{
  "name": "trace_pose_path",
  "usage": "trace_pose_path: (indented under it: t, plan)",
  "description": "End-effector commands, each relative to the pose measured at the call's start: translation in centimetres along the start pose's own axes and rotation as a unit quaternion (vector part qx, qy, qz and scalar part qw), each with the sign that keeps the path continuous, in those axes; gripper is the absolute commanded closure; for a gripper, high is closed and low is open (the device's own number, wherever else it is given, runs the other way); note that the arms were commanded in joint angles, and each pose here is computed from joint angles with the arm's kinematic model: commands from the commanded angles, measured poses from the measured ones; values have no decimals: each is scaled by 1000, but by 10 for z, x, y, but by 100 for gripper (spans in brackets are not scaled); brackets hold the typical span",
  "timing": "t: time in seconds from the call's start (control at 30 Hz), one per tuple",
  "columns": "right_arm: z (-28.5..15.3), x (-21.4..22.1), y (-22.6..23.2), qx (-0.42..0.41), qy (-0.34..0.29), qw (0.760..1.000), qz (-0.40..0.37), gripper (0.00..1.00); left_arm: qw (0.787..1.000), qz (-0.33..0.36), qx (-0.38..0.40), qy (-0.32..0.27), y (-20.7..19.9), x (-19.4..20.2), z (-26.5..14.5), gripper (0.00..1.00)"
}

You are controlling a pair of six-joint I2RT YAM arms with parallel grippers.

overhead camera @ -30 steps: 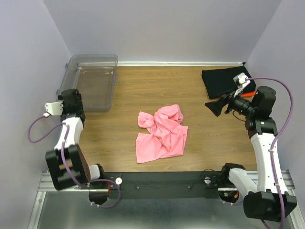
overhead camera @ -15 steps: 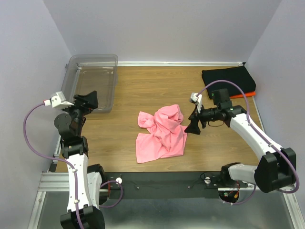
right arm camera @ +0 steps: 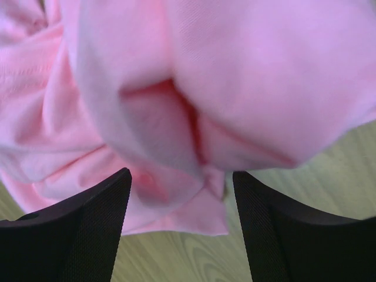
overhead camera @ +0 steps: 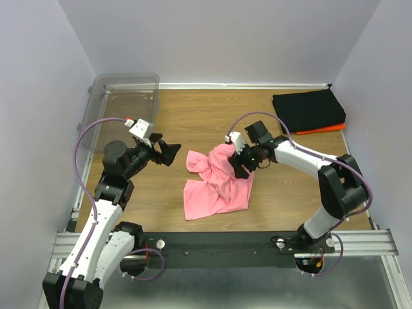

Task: Fold and stack the t-shirts
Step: Flatten the tshirt out

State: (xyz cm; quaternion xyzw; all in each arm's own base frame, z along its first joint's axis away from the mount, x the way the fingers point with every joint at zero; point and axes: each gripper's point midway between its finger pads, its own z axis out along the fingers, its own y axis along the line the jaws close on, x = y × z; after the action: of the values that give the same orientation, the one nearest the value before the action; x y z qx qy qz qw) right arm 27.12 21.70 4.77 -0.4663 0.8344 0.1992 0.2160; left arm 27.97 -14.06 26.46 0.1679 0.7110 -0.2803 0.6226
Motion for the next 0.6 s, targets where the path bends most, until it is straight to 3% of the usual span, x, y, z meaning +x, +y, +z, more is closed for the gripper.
trace_pose_path:
  t: [0.0, 0.07, 0.17, 0.2, 0.23, 0.27, 0.3, 0.43, 0.57]
  plan:
    - [1, -28, -27, 62, -22, 998, 19, 24, 999, 46, -19, -11, 4, -5, -6, 10]
    - [7, -18, -22, 50, -12, 998, 21, 28, 999, 44, -9, -11, 0, -4, -6, 10]
    - [8, -9, -24, 57, 0, 998, 30, 43, 999, 41, -5, -5, -1, -1, -4, 12]
    - [7, -5, -27, 69, 6, 997, 32, 59, 999, 38, -5, -2, 0, 0, -3, 12]
    - [2, -9, -28, 73, -2, 997, 29, 68, 999, 37, -4, 2, 0, 2, -2, 13]
    - [0, -11, -26, 70, -8, 997, 29, 90, 999, 34, -4, 3, 0, 3, -1, 14]
    - [-5, -15, -27, 70, -17, 997, 28, 99, 999, 33, -4, 6, 0, 4, -1, 14]
    - [-51, -46, -43, 115, -83, 990, 22, 99, 1000, 28, -5, 10, 0, 5, 0, 15]
    - [-135, -58, -97, 222, -158, 960, 63, 100, 1000, 27, -2, 12, -2, 6, 0, 15]
